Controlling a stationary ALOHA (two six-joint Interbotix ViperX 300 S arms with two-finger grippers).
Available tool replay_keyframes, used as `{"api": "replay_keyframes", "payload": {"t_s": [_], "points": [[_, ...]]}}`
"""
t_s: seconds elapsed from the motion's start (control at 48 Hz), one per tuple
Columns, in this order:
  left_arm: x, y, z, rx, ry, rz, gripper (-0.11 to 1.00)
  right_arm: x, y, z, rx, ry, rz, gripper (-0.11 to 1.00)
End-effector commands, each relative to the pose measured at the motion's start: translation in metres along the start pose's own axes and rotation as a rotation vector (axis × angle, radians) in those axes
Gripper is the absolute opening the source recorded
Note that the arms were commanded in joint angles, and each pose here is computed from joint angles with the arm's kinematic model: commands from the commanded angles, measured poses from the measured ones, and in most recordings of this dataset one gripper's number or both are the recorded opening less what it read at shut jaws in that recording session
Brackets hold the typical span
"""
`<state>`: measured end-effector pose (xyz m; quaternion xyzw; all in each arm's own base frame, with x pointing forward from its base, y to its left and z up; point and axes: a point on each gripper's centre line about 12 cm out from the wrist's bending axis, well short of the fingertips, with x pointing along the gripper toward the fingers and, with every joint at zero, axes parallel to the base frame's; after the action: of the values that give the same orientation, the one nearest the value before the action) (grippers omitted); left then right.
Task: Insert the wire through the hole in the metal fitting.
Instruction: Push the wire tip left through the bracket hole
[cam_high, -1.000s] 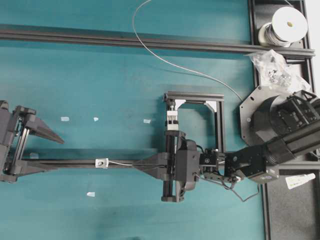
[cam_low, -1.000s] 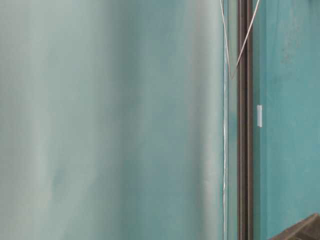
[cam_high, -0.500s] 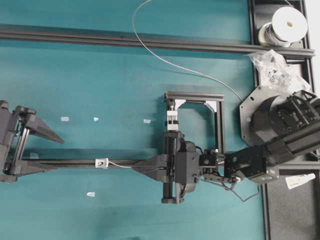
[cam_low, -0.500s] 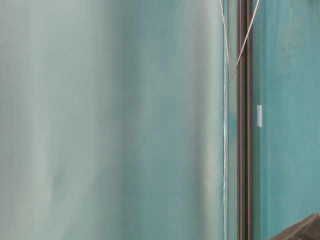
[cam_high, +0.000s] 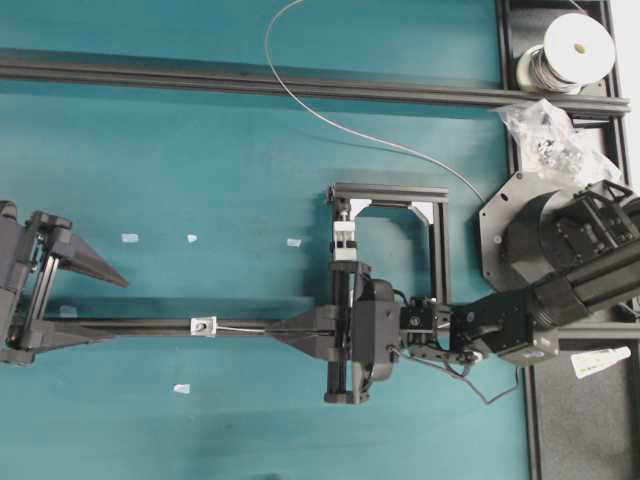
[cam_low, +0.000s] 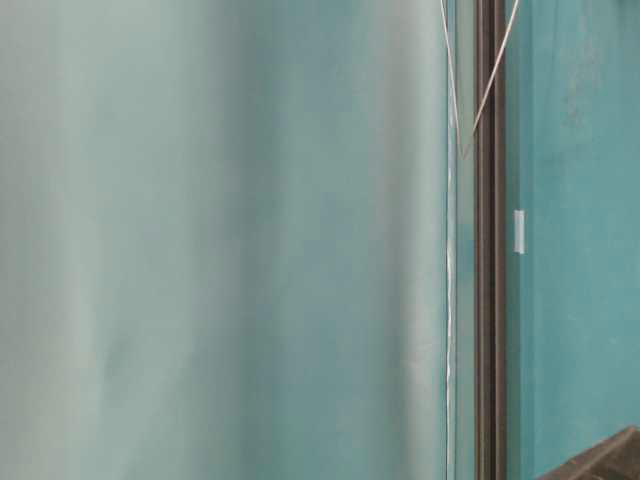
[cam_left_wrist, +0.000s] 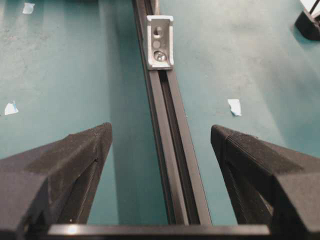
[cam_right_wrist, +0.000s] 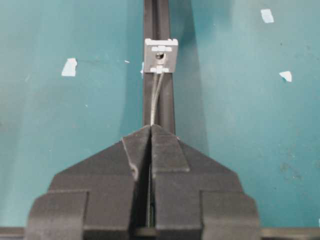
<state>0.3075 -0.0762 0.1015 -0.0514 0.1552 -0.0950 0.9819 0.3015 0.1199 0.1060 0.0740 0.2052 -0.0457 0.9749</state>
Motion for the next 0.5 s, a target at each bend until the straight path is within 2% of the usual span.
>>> {"api": "replay_keyframes", "payload": {"t_s": [0.0,0.479], "points": [[0.0014,-0.0006,0.0067,-0.001,-0.024,-0.002,0.87,-0.0015,0.0001,0.0047,0.003,-0.024,0.002,-0.01],[0.001,0.0002,0.0063,-0.003,-0.023,0.001,0.87,-0.0015,0.0017,0.0076,0.007,-0.04,0.004,-0.01]]}}
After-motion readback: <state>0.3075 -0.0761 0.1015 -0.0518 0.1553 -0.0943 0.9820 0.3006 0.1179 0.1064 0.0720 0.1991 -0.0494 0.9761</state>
